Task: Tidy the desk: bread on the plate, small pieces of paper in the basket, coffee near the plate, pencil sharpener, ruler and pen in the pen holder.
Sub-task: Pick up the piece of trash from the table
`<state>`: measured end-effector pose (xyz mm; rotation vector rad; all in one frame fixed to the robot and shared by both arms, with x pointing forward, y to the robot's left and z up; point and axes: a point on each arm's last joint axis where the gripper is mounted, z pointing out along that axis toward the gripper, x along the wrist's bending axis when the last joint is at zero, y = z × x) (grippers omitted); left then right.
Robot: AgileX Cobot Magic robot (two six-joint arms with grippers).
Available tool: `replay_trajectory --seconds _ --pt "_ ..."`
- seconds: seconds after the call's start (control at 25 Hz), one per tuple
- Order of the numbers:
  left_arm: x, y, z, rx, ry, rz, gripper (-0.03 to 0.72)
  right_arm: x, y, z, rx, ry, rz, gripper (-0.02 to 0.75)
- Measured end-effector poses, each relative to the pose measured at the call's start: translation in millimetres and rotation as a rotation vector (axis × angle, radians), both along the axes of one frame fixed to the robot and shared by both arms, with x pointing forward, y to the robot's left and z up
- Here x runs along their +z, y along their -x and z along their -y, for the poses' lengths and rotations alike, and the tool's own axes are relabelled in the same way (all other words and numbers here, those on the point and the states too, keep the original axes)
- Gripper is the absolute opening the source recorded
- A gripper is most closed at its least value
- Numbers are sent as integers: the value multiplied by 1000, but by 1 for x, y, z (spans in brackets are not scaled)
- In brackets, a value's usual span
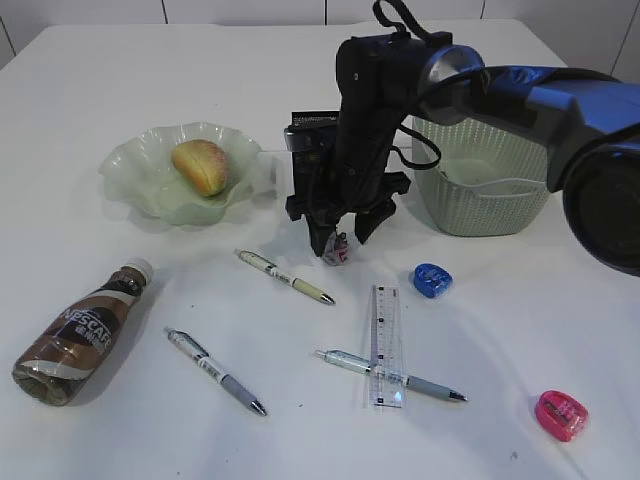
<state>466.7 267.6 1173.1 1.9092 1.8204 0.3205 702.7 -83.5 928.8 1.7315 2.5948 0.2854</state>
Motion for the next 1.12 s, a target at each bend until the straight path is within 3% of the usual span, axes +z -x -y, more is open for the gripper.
replay_trajectory --seconds 1.12 --pt "-1 -1 0 1 -6 -4 466 -26 -4 -2 2 1 -7 533"
